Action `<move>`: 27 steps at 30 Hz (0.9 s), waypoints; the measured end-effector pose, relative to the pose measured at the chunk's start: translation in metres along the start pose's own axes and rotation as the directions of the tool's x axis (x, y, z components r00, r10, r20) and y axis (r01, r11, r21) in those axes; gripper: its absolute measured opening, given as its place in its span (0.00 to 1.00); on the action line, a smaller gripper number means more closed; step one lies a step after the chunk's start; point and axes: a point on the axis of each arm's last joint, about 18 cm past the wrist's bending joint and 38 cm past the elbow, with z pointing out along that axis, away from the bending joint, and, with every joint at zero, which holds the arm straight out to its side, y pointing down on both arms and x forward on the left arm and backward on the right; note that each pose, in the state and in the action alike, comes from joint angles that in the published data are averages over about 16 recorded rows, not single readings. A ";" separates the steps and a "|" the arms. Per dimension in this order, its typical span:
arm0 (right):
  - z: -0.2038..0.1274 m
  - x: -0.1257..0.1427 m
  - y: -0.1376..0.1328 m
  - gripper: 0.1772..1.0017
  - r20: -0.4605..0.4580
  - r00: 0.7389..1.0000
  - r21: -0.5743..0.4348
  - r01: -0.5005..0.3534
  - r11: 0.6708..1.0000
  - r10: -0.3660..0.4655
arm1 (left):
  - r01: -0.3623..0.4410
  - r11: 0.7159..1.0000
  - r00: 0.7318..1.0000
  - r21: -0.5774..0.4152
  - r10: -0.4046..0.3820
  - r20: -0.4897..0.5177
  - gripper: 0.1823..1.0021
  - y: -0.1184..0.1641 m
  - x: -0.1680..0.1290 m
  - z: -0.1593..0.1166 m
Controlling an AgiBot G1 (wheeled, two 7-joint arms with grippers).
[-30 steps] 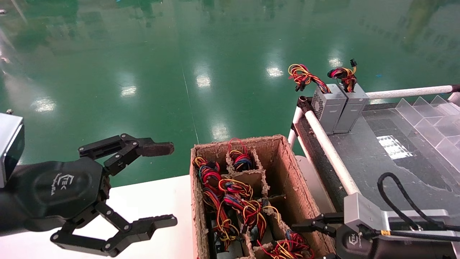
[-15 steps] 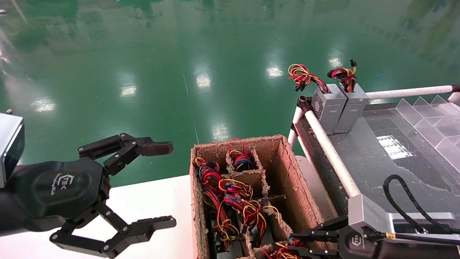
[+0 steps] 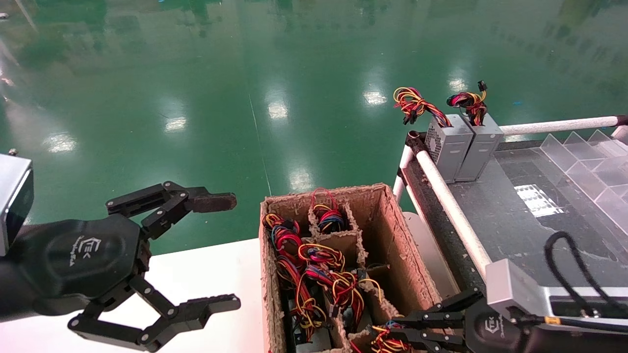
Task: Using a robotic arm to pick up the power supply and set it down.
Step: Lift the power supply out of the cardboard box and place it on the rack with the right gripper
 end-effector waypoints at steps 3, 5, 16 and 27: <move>-0.006 -0.001 -0.014 0.07 -0.004 1.000 0.036 0.027 0.999 -0.027 | 0.000 1.000 1.000 0.000 0.000 0.000 1.00 0.000 0.000 0.000; -0.011 -0.001 -0.024 0.07 -0.009 0.999 0.063 0.047 0.997 -0.046 | 0.000 1.000 1.000 0.000 0.000 0.000 1.00 0.000 0.000 0.000; -0.054 0.005 -0.088 0.07 -0.108 0.982 0.223 0.174 0.959 -0.153 | 0.000 1.000 1.000 0.000 0.000 0.000 1.00 0.000 0.000 0.000; -0.115 0.027 -0.141 0.07 -0.340 0.910 0.273 0.338 0.901 -0.239 | 0.000 1.000 1.000 0.000 0.000 0.000 1.00 0.000 0.000 0.000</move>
